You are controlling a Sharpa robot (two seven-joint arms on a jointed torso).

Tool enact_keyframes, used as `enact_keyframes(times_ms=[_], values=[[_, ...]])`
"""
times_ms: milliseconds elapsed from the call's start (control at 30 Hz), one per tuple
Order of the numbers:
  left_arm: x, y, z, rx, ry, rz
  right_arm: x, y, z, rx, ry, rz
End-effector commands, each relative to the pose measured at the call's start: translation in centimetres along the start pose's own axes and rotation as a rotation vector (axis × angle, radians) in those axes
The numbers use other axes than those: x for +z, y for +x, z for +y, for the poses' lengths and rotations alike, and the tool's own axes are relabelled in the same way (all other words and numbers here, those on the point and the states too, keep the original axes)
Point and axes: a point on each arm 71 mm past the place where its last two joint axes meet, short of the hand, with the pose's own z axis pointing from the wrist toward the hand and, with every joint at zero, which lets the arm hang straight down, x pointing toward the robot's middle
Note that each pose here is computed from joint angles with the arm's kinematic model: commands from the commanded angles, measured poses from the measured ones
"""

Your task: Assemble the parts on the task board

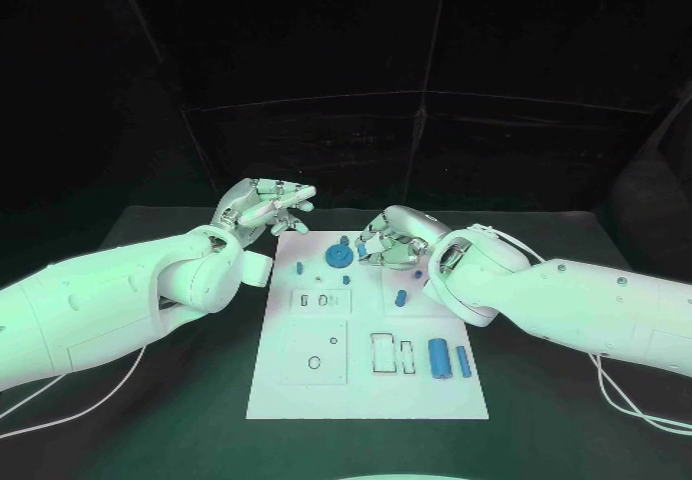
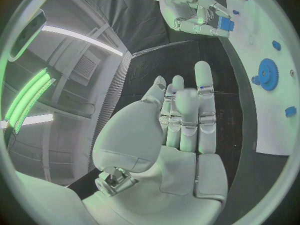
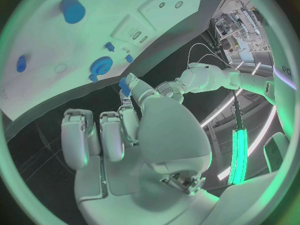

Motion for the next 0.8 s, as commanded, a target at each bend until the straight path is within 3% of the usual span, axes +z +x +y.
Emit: enact_keyframes(times_ms=[33,333,500,800], values=[[0.04,0.19,0.35,0.059,-0.059,0.045,0.6,0.5,0.6,-0.084,0.023,0.015],[-0.05,0.05,0.87,0.155,-0.123,0.104,2.0,3.5,3.1,-0.105,-0.005,0.083],[0.02,0.37,1.03,0.203,-0.137,0.136,2.1,5.4,3.6,-0.121,-0.015,0.121],[0.18,0.71,1.00,0.226,-0.125,0.137,1.7,7.8,3.7,-0.130,-0.019,0.155]])
